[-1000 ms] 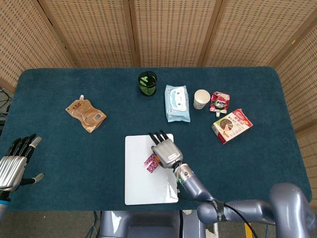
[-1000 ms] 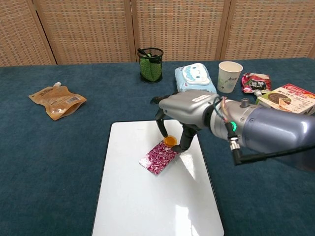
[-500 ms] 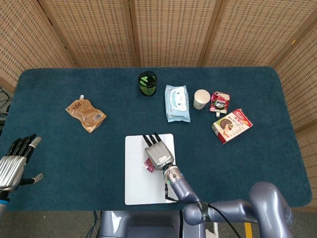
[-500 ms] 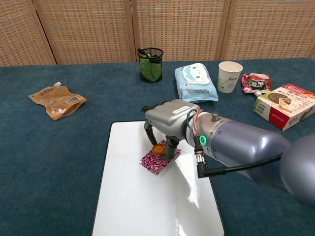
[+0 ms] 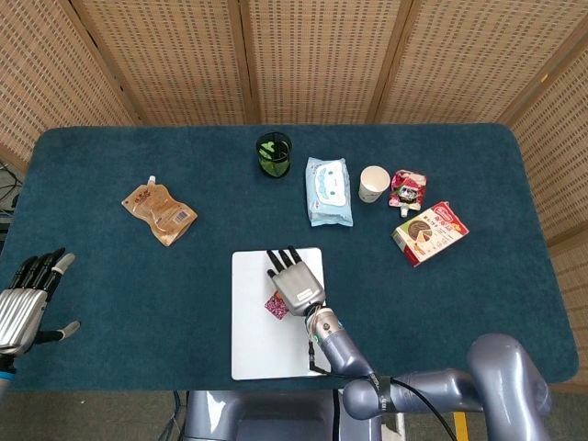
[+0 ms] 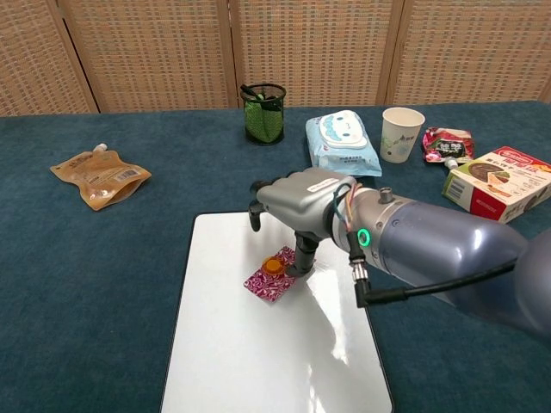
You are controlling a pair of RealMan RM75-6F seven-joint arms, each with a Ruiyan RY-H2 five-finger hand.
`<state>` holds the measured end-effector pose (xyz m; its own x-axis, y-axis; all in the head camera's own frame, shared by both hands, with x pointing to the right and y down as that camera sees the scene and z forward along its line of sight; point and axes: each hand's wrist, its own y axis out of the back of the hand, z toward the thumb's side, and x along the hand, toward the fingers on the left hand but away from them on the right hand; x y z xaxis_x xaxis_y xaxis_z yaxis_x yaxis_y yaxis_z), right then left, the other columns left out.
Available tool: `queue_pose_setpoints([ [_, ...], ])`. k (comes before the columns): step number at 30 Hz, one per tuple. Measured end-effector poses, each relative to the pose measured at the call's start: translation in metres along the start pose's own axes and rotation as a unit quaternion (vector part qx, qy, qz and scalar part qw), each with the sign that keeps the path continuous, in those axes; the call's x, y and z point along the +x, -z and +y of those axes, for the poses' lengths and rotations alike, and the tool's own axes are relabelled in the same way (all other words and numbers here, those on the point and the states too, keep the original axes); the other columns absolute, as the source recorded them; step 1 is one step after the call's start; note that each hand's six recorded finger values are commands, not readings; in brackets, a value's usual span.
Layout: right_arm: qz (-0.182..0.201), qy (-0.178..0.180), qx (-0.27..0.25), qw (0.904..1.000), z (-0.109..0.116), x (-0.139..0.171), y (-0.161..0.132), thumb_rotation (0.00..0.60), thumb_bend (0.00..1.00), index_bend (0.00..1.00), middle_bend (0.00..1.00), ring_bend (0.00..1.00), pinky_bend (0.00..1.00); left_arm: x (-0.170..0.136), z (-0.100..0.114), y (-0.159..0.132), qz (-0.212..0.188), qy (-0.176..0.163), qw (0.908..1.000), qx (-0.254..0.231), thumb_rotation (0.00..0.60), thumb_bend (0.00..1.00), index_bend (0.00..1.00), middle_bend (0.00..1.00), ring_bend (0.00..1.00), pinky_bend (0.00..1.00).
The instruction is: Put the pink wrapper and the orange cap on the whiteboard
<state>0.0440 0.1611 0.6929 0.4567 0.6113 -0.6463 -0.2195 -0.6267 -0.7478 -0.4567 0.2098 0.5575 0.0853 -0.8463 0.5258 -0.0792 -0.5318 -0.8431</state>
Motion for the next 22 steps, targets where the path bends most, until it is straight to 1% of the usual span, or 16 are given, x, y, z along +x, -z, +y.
queue_pose_setpoints([
  [3,0.003,0.021,0.002,0.9998,0.014,0.008,0.008,0.600,0.31,0.23,0.00,0.00,0.00,0.000,0.002,0.001,0.001,-0.003,1.0000,-0.003,0.600,0.00,0.00,0.00,0.00,0.00],
  [4,0.003,0.033,0.007,0.9994,0.022,0.013,0.015,0.600,0.30,0.22,0.00,0.00,0.00,0.000,0.002,0.002,0.001,-0.005,1.0000,-0.004,0.600,0.00,0.00,0.00,0.00,0.00],
  [6,0.002,0.056,0.016,0.9983,0.035,0.021,0.029,0.600,0.24,0.17,0.00,0.00,0.00,-0.001,0.004,0.001,-0.001,-0.008,1.0000,-0.003,0.600,0.00,0.00,0.00,0.00,0.00],
  [9,-0.007,0.102,0.034,0.9942,0.055,0.039,0.063,0.600,0.14,0.11,0.00,0.00,0.00,-0.001,0.005,0.000,-0.004,-0.014,0.9999,-0.002,0.600,0.00,0.00,0.00,0.00,0.00],
  [10,-0.013,0.121,0.039,0.9918,0.062,0.048,0.079,0.600,0.12,0.09,0.00,0.00,0.00,-0.001,0.005,0.000,-0.004,-0.015,0.9999,-0.002,0.600,0.00,0.00,0.00,0.00,0.00],
  [12,-0.020,0.147,0.038,0.9882,0.068,0.063,0.101,0.600,0.06,0.05,0.00,0.00,0.00,-0.001,0.006,0.000,-0.005,-0.019,0.9998,-0.002,0.600,0.00,0.00,0.00,0.00,0.00],
  [13,-0.026,0.161,0.032,0.9861,0.069,0.074,0.117,0.600,0.05,0.05,0.00,0.00,0.00,-0.001,0.006,0.000,-0.005,-0.021,0.9998,-0.002,0.600,0.00,0.00,0.00,0.00,0.00],
  [15,-0.041,0.177,0.015,0.9833,0.067,0.091,0.142,0.600,0.05,0.04,0.00,0.00,0.00,-0.002,0.006,0.000,-0.004,-0.023,0.9997,-0.003,0.600,0.00,0.00,0.00,0.00,0.00],
  [18,-0.074,0.197,-0.017,0.9775,0.054,0.122,0.187,0.600,0.01,0.04,0.00,0.00,0.00,-0.004,0.007,0.001,-0.004,-0.025,0.9997,-0.004,0.600,0.00,0.00,0.00,0.00,0.00],
  [19,-0.088,0.205,-0.026,0.9745,0.047,0.134,0.205,0.600,0.00,0.03,0.00,0.00,0.00,-0.005,0.007,0.000,-0.004,-0.026,0.9996,-0.004,0.600,0.00,0.00,0.00,0.00,0.00],
  [22,-0.121,0.221,-0.036,0.9671,0.027,0.167,0.246,0.600,0.00,0.00,0.00,0.00,0.00,-0.006,0.009,-0.001,-0.007,-0.031,0.9995,-0.004,0.600,0.00,0.00,0.00,0.00,0.00],
])
